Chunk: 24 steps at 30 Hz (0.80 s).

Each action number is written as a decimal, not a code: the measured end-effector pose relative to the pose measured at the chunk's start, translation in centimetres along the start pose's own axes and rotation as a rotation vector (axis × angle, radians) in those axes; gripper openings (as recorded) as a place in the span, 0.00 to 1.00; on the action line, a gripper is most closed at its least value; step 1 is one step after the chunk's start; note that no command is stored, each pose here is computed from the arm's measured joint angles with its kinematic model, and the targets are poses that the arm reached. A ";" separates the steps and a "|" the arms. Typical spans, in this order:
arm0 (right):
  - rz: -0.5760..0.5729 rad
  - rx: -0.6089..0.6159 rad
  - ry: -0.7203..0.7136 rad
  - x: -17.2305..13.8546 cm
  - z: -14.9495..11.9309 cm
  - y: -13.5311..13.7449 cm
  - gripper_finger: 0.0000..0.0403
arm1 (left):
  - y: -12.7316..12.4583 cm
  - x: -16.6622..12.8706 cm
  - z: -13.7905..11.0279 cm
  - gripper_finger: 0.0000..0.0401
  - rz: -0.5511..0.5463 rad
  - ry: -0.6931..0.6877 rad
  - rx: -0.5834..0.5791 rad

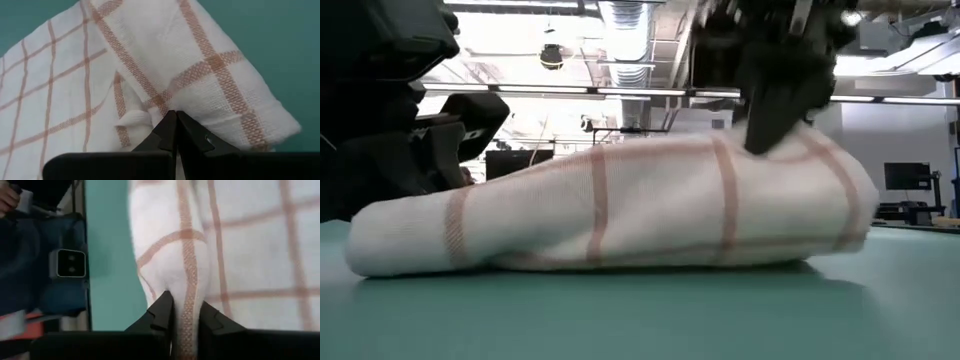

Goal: Roll towel
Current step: Roll the white towel

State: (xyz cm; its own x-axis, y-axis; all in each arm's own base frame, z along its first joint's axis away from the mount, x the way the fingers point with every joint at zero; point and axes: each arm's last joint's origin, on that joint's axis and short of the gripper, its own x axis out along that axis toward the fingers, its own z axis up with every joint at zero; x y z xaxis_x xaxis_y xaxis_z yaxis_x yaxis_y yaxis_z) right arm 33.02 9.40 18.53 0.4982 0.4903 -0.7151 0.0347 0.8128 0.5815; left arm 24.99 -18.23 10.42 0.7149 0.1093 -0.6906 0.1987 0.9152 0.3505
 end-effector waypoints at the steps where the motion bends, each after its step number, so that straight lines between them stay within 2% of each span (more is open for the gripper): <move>1: -0.023 -0.033 -0.028 -0.6 0.0 0.4 0.17 | 0.0 0.0 -0.1 0.00 0.000 0.000 -0.003; 5: -0.127 -0.101 -0.085 -1.8 -0.7 1.8 0.17 | 0.0 0.0 -0.2 0.00 0.000 0.003 -0.007; 12: -0.110 -0.090 -0.051 -0.5 -1.8 3.0 0.17 | 0.0 0.0 -0.3 0.00 -0.003 0.005 0.031; 20: -0.195 -0.040 0.048 3.0 -2.6 0.5 0.17 | 0.0 0.0 -0.3 0.00 -0.006 0.012 0.032; 24: -0.130 -0.017 0.087 3.6 -2.5 0.2 0.20 | 0.0 0.0 -0.4 0.00 -0.009 0.019 0.030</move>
State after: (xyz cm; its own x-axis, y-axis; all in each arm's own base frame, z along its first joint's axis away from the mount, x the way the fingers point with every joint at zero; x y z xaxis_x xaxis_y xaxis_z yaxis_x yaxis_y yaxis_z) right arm 32.62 12.16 15.11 0.4132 0.4053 -0.8154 0.0793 0.8761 0.4756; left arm 24.70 -18.09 10.15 0.7000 0.1084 -0.7059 0.2256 0.9042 0.3626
